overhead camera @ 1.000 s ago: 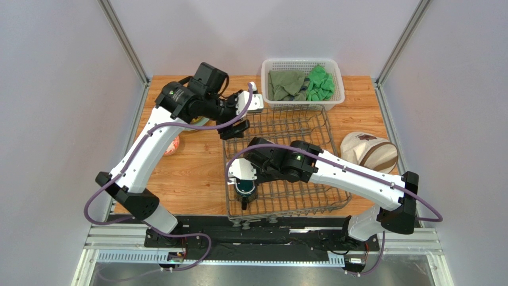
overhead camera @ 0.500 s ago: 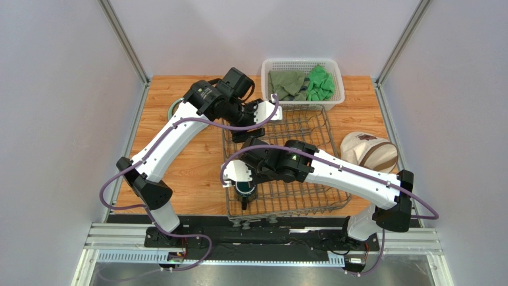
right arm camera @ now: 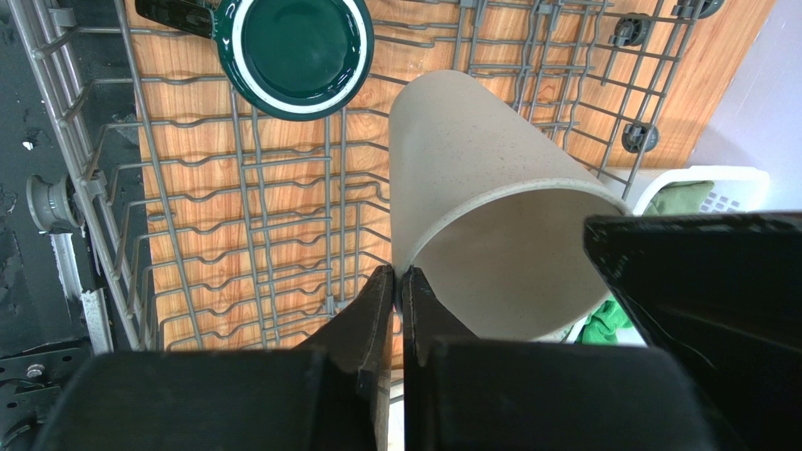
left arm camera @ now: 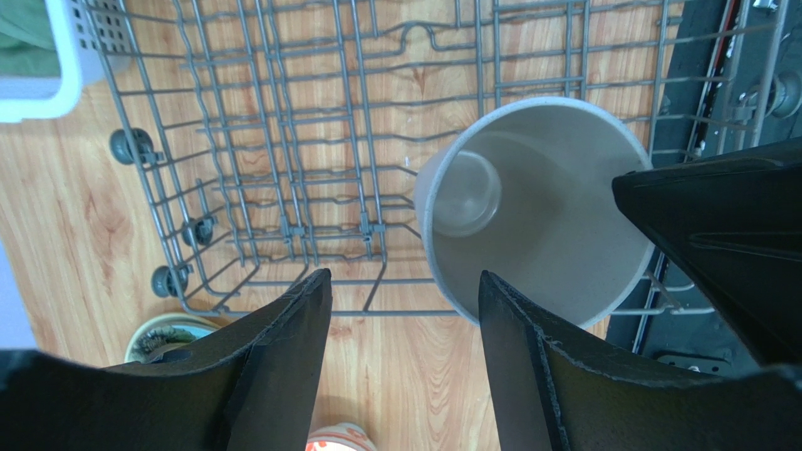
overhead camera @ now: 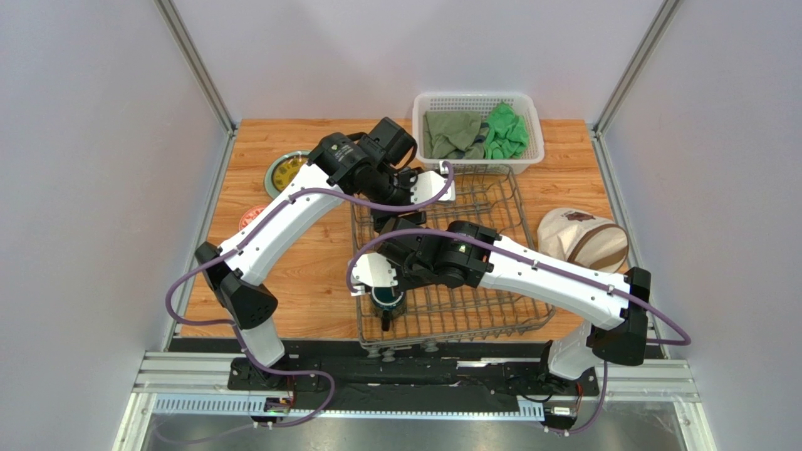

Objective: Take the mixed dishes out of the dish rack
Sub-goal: Pick up the cup from the dish rack.

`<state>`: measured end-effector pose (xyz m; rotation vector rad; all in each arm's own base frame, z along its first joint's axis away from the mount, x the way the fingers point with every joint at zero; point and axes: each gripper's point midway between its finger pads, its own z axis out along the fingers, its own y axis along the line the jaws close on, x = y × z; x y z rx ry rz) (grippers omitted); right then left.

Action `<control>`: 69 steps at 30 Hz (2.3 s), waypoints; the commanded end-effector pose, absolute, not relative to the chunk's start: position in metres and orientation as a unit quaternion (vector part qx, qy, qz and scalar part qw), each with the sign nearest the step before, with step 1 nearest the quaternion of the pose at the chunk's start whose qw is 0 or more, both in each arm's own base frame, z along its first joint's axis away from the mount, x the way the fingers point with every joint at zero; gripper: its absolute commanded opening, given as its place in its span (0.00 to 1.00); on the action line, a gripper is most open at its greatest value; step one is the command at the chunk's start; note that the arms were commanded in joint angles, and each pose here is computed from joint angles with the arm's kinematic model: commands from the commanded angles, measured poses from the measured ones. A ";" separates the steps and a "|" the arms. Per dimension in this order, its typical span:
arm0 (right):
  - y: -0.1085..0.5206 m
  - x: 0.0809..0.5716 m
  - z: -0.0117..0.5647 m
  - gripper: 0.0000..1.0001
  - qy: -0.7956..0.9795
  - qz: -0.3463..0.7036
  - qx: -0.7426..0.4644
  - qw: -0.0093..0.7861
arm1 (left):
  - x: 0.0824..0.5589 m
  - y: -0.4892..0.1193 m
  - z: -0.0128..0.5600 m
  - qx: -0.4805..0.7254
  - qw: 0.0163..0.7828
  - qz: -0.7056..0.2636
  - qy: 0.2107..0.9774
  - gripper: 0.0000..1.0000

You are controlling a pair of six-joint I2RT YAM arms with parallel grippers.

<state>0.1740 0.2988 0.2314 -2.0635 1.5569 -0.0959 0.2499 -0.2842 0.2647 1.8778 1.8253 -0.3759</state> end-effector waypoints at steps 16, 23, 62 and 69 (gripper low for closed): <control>0.300 0.178 0.244 0.00 0.578 -0.044 -0.760 0.293 | 0.253 -0.277 0.236 0.678 0.214 -0.105 0.696 0.64; 0.300 0.186 0.242 0.00 0.581 -0.068 -0.753 0.301 | 0.253 -0.284 0.236 0.670 0.208 -0.117 0.703 0.60; 0.272 0.206 0.246 0.66 0.620 -0.139 -0.695 0.335 | 0.263 -0.277 0.249 0.674 0.213 -0.096 0.701 0.00; 0.261 0.212 0.277 0.67 0.632 -0.123 -0.661 0.386 | 0.275 -0.254 0.252 0.656 0.219 -0.086 0.717 0.00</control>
